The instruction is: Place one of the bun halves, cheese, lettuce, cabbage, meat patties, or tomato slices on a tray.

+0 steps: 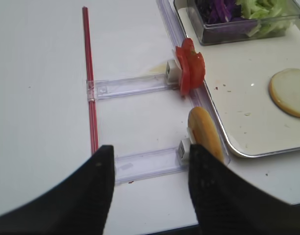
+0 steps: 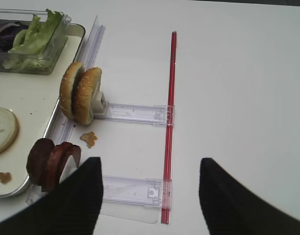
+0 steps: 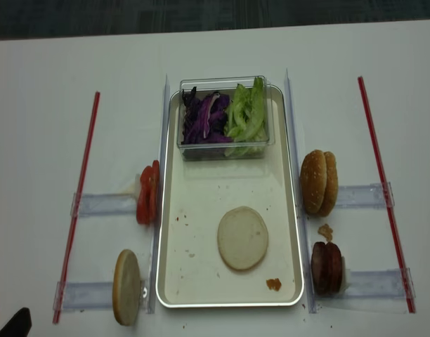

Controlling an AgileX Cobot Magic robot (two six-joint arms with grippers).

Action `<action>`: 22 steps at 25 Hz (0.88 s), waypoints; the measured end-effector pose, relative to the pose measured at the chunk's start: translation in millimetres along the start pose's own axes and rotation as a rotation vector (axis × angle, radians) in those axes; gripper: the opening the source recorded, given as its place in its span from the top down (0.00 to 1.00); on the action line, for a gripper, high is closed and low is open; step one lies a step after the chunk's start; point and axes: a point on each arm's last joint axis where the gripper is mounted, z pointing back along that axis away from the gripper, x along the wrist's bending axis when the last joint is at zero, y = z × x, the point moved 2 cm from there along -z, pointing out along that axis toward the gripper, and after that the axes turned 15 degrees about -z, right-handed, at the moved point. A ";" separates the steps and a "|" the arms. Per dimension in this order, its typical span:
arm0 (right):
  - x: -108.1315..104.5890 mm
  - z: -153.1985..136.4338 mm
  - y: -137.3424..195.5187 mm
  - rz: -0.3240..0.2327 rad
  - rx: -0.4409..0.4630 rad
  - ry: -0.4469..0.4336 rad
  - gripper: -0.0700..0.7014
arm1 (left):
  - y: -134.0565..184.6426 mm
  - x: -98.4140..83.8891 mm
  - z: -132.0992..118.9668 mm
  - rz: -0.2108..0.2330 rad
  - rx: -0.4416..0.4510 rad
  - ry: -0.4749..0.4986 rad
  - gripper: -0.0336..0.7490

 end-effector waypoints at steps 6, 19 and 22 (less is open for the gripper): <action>0.0 0.0 0.0 0.002 0.000 0.000 0.33 | -0.3 0.1 0.0 -0.002 -0.003 -0.001 0.54; 0.0 0.0 0.0 0.002 0.000 0.000 0.33 | -0.5 0.1 0.0 0.000 -0.004 -0.001 0.54; 0.0 0.0 0.0 0.002 0.000 0.000 0.33 | -0.5 0.1 0.0 0.000 -0.004 -0.001 0.54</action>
